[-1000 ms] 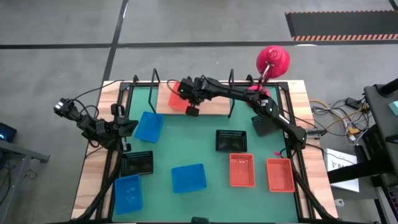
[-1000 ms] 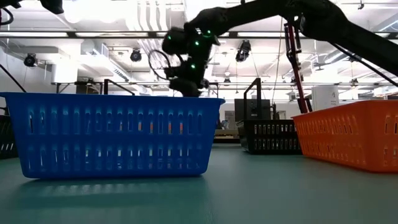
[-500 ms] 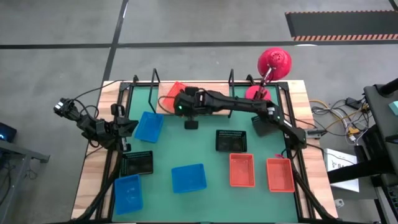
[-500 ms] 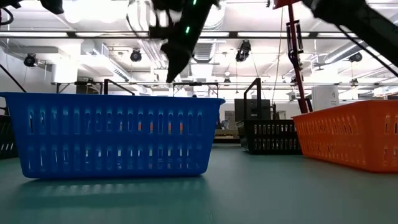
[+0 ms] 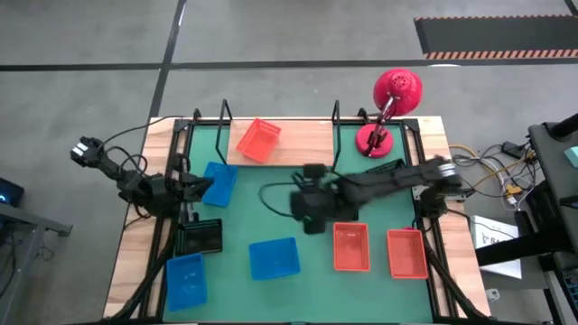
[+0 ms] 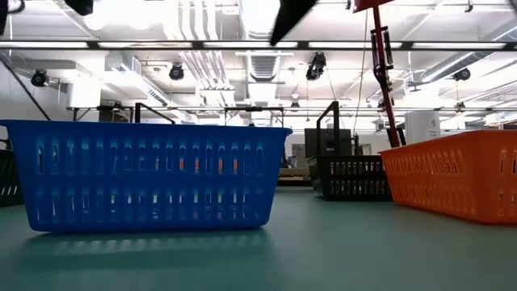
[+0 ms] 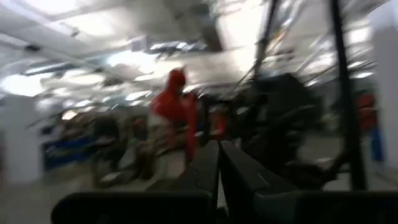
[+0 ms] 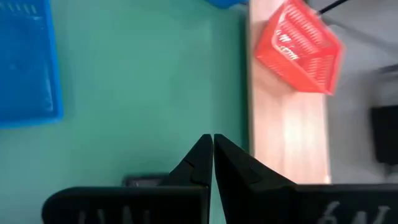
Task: Stack baskets on shelf by color
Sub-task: Put the left orange basket on the shelf
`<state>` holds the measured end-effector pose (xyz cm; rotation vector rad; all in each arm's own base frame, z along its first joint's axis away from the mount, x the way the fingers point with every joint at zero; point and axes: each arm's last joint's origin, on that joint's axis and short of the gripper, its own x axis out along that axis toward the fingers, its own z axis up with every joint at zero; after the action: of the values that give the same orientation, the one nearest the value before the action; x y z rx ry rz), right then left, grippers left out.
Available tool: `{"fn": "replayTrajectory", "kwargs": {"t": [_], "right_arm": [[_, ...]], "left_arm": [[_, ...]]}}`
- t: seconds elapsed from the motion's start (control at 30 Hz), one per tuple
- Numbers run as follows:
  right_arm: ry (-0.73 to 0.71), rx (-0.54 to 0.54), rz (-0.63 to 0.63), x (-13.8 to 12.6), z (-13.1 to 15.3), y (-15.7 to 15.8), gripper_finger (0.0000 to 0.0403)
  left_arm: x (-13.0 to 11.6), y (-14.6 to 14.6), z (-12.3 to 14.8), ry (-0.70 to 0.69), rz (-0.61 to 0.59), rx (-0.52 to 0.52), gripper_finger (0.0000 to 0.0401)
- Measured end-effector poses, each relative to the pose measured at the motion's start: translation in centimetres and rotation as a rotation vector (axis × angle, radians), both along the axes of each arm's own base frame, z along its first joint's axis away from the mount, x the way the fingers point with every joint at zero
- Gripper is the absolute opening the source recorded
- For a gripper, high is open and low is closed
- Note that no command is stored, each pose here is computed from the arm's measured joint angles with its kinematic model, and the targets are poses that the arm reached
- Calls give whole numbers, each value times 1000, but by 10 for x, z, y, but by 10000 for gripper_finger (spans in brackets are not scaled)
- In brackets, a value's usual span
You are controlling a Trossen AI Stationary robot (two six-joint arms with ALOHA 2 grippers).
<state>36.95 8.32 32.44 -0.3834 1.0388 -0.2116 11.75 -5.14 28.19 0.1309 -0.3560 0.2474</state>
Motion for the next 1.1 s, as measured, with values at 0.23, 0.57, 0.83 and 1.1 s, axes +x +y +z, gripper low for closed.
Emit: {"fn": "replayTrajectory", "kwargs": {"t": [0.23,0.57,0.83,1.1], "right_arm": [[-337,-29,211,-64,-39,29,8],[-599,1,357,-144,-86,-10,8],[-738,11,319,-193,-88,-30,8],[-787,20,316,-211,-83,-37,8]], "left_arm": [[64,-22,28,336,151,21,0],[169,-26,21,797,0,-18,0],[209,21,-1,1334,75,-135,0],[236,102,-4,1474,264,-230,0]]}}
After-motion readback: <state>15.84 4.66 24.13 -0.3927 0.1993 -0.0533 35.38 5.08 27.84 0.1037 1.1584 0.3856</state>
